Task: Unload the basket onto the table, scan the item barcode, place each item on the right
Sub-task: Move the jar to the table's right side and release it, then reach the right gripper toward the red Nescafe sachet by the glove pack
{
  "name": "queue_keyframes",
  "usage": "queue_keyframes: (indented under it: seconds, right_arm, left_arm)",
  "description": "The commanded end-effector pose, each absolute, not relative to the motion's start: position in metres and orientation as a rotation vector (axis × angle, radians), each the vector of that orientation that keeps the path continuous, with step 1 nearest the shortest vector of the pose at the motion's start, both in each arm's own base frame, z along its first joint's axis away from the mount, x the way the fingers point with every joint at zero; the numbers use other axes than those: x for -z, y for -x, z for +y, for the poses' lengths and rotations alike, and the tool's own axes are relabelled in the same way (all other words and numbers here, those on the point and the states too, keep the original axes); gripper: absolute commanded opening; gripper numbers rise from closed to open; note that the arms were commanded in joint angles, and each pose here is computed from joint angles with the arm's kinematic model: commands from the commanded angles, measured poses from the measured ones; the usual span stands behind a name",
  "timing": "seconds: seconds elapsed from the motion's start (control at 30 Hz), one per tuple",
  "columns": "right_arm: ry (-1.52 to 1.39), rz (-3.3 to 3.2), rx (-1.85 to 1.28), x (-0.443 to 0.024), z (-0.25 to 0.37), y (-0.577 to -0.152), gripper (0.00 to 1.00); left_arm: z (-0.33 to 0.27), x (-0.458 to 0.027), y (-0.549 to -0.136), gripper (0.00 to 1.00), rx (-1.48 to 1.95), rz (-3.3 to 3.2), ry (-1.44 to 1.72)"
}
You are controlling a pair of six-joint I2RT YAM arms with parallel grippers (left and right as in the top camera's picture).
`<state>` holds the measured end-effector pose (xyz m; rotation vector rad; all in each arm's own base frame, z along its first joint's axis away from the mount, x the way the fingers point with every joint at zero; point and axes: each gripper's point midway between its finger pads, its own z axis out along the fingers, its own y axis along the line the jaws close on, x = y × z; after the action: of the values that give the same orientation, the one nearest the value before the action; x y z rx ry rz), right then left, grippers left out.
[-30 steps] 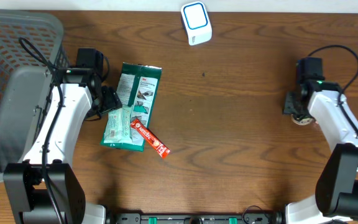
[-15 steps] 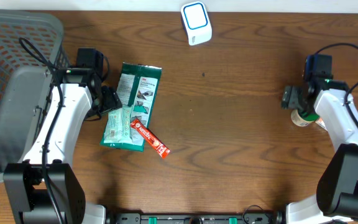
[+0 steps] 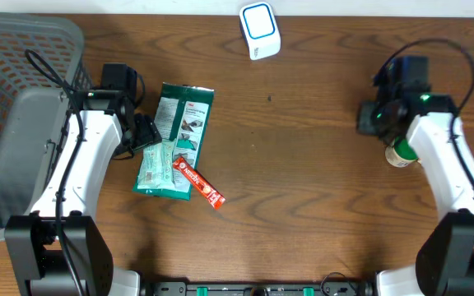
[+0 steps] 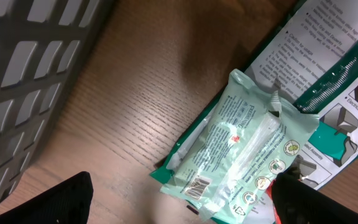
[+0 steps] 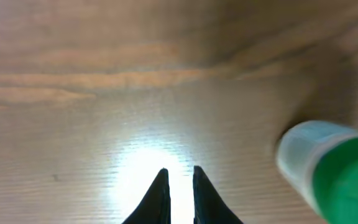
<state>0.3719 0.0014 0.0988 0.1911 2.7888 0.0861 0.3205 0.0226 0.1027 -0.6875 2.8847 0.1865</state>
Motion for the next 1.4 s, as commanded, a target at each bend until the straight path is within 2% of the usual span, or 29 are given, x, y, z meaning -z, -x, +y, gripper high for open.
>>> queue_keyframes:
  seconds: [0.0, 0.13, 0.27, 0.57, 0.63, 0.67, 0.77, 0.97, 1.0, 1.13, 1.37]
  right_arm:
    - [-0.301, 2.881, 0.136, -0.056, -0.022, -0.344, 0.09]
    - [-0.401, 2.834, 0.391, -0.040, -0.063, -0.331, 0.06]
    - [-0.508, 2.727, 0.416, -0.036, -0.092, -0.341, 0.02]
    - [-0.768, 2.627, 0.397, -0.039, -0.141, -0.337, 0.07]
    - [-0.754, 2.631, 0.332, -0.043, -0.136, -0.343, 0.13]
    - [-0.713, 2.647, 0.249, -0.047, -0.126, -0.350, 0.20]
    - [-0.602, 2.676, -0.010, -0.062, -0.089, -0.366, 0.31]
    - [-0.285, 2.676, -0.522, -0.103, 0.026, -0.386, 0.45]
    - [-0.149, 2.671, -0.621, -0.108, 0.063, -0.385, 0.47]
    - [0.206, 2.658, -0.729, -0.114, 0.146, -0.368, 0.52]
    - [0.635, 2.541, -0.696, -0.116, 0.260, -0.332, 0.53]
  left_arm:
    - [0.025, -0.112, -0.323, 0.93, -0.187, 2.853, 0.688]
    - [0.025, -0.112, -0.323, 0.93, -0.187, 2.853, 0.688]
    - [0.025, -0.112, -0.323, 0.93, -0.187, 2.853, 0.688]
    - [0.025, -0.112, -0.323, 0.93, -0.187, 2.853, 0.688]
    - [0.025, -0.112, -0.323, 0.93, -0.187, 2.853, 0.688]
    - [0.025, -0.112, -0.323, 0.93, -0.187, 2.853, 0.688]
    - [0.025, -0.112, -0.323, 0.93, -0.187, 2.853, 0.688]
    - [0.025, -0.112, -0.323, 0.93, -0.187, 2.853, 0.688]
    - [0.025, -0.112, -0.323, 0.93, -0.187, 2.853, 0.688]
    - [0.025, -0.112, -0.323, 0.93, -0.187, 2.853, 0.688]
    - [0.025, -0.112, -0.323, 0.93, -0.187, 2.853, 0.688]
